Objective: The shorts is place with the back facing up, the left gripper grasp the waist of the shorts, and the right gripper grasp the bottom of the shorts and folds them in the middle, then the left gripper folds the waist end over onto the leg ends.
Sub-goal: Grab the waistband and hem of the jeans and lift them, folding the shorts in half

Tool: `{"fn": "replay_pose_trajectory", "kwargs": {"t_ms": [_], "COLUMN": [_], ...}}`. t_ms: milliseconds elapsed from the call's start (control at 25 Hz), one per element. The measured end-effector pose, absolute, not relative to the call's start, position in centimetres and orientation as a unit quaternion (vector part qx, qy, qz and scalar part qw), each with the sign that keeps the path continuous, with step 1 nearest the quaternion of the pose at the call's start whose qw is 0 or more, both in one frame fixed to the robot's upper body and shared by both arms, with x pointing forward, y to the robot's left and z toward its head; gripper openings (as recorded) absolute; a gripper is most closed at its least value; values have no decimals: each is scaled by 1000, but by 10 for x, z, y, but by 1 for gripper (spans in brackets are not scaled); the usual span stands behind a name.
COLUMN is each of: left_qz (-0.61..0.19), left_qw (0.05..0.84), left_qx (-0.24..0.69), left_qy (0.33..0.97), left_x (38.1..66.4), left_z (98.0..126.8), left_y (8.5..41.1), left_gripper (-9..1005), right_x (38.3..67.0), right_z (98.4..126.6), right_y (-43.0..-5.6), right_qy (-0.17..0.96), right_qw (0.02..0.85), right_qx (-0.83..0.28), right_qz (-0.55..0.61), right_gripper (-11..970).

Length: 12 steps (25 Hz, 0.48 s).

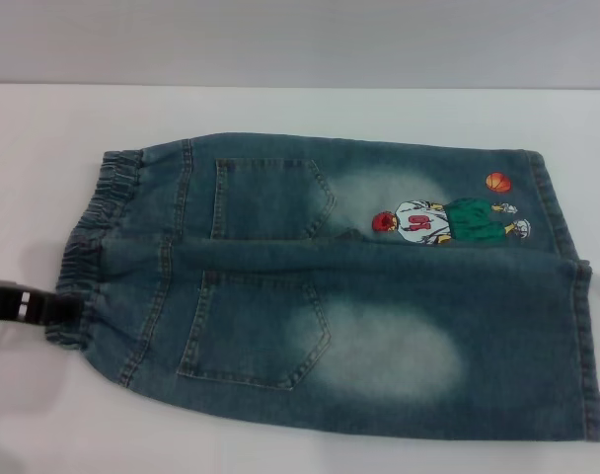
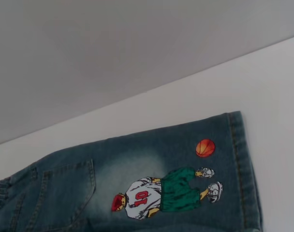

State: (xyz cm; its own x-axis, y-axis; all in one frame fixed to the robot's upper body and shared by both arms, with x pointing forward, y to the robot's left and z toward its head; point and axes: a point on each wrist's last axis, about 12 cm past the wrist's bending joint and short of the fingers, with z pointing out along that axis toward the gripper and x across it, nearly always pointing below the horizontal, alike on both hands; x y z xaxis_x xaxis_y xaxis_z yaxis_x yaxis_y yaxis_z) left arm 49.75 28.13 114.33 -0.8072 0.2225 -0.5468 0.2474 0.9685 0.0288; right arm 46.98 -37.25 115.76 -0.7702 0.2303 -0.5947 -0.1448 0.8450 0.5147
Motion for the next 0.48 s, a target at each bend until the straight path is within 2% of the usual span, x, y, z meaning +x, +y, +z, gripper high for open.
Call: {"fn": "replay_pose_trajectory", "kwargs": {"t_ms": [480], "left_qz": [-27], "left_qw": [227], "left_qx": [129], "left_qy": [965], "left_x": [501], "left_z": [1126], "left_y": [277], "left_gripper": [792], "right_x": [478], "right_z": [1162], "right_y": [-366], "right_qy": [894], "right_qw": [348], "right_qx": [6], "right_qz": [281], "right_gripper": [707]}}
